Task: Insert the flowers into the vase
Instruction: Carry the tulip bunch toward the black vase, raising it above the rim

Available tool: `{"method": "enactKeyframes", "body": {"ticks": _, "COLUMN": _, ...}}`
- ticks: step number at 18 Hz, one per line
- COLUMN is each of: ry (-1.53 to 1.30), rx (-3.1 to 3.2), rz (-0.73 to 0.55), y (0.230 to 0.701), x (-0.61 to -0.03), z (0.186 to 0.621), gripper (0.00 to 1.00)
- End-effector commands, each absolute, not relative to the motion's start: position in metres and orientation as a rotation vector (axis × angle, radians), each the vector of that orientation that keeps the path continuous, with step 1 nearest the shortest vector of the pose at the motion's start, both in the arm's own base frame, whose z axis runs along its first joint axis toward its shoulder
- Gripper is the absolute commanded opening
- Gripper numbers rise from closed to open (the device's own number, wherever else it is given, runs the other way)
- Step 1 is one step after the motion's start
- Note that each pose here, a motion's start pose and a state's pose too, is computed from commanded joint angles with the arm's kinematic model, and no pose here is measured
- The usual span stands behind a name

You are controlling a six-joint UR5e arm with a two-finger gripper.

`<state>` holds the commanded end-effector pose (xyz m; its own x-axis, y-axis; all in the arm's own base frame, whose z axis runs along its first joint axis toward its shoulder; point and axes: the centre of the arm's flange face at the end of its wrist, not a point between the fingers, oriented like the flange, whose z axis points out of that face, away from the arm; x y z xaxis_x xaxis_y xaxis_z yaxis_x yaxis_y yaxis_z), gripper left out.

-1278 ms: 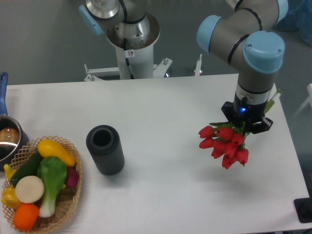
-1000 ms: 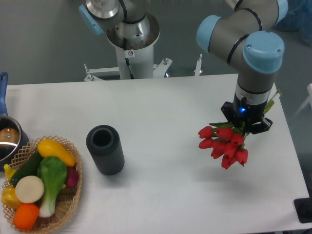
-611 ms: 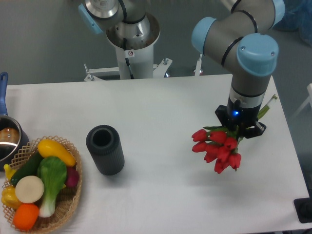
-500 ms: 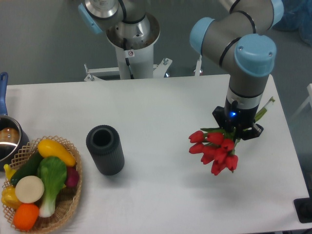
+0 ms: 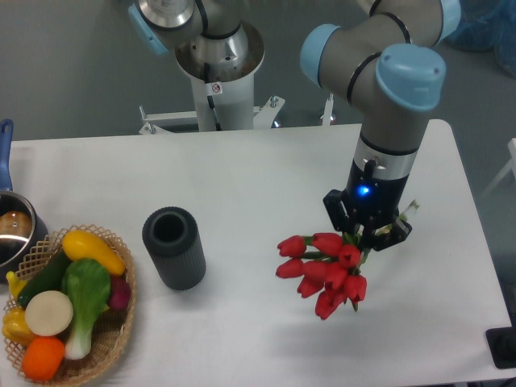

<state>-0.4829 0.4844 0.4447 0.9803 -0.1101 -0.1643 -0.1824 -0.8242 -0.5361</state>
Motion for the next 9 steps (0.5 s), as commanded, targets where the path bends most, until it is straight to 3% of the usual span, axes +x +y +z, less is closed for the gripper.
{"method": "enactKeyframes", "body": {"ticks": 4, "ry": 0.209, "rx": -2.430, "rz": 0.091, "y": 0.493, "x": -0.476, "z": 0.454, "gripper": 0.00}}
{"method": "enactKeyframes", "body": {"ticks": 9, "ry": 0.182, "rx": -2.231, "rz": -0.122, "y": 0.506, "x": -0.461, "z": 0.457, "gripper": 0.04}}
